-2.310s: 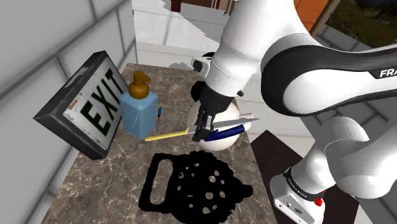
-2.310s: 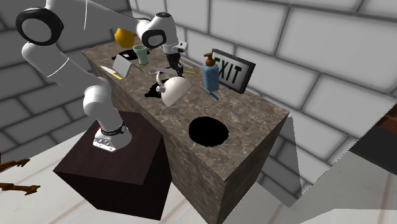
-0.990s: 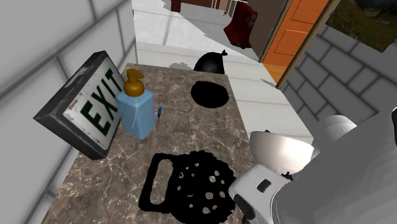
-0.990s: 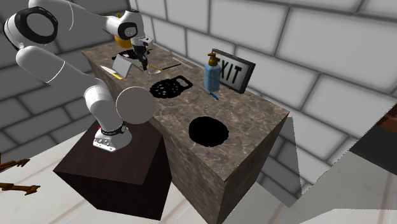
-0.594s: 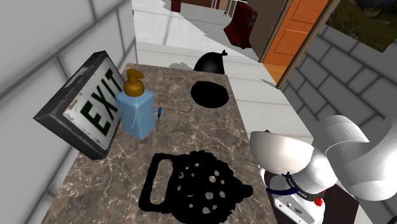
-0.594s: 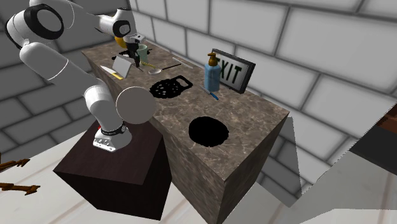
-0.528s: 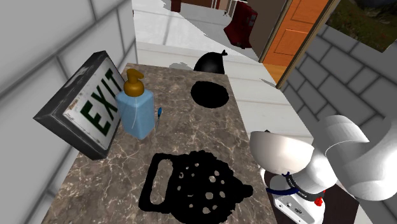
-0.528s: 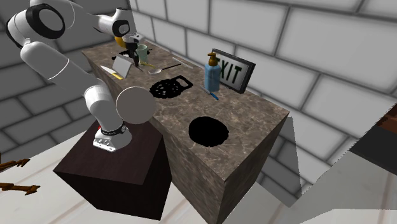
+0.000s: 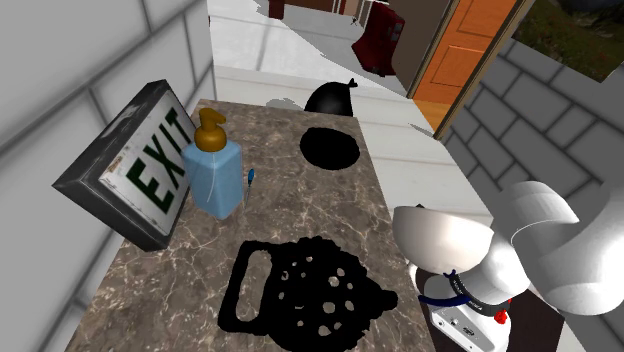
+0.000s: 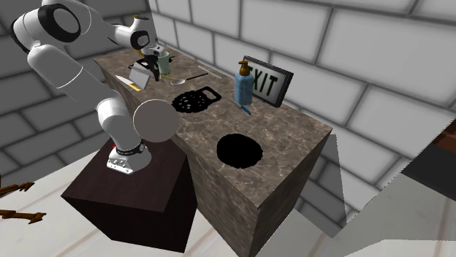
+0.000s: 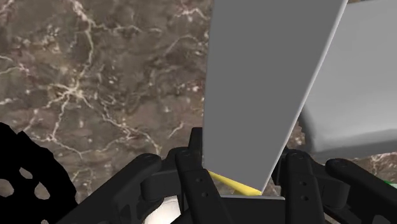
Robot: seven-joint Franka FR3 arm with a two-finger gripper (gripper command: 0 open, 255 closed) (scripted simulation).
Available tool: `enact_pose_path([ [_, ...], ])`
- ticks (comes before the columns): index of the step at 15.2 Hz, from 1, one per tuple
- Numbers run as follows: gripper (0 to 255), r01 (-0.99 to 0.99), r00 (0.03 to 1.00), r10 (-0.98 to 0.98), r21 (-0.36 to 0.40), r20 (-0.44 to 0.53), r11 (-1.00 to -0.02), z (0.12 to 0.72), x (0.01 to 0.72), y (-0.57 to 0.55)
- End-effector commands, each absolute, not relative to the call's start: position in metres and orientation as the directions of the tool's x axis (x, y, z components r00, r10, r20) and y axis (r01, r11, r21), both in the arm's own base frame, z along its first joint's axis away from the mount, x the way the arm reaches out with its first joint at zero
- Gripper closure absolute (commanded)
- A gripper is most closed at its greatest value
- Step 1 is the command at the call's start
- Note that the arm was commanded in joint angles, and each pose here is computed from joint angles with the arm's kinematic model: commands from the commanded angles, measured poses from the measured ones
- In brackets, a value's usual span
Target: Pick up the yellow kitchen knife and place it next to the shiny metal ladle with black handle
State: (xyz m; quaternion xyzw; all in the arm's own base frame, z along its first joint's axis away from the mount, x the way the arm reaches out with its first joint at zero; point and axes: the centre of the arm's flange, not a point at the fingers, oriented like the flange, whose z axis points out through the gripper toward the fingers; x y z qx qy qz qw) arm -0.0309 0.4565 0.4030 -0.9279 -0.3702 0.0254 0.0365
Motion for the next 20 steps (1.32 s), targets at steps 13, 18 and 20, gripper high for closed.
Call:
enact_pose_path([
  [13,255,0.691,0.719,0.694,-0.087,-0.02,-0.718,0.34,-0.036,0.456],
  [18,255,0.691,0.719,0.694,-0.087,-0.02,-0.718,0.34,-0.036,0.456],
  [20,0,0.691,0.719,0.694,-0.086,-0.018,-0.718,0.338,-0.041,0.465],
])
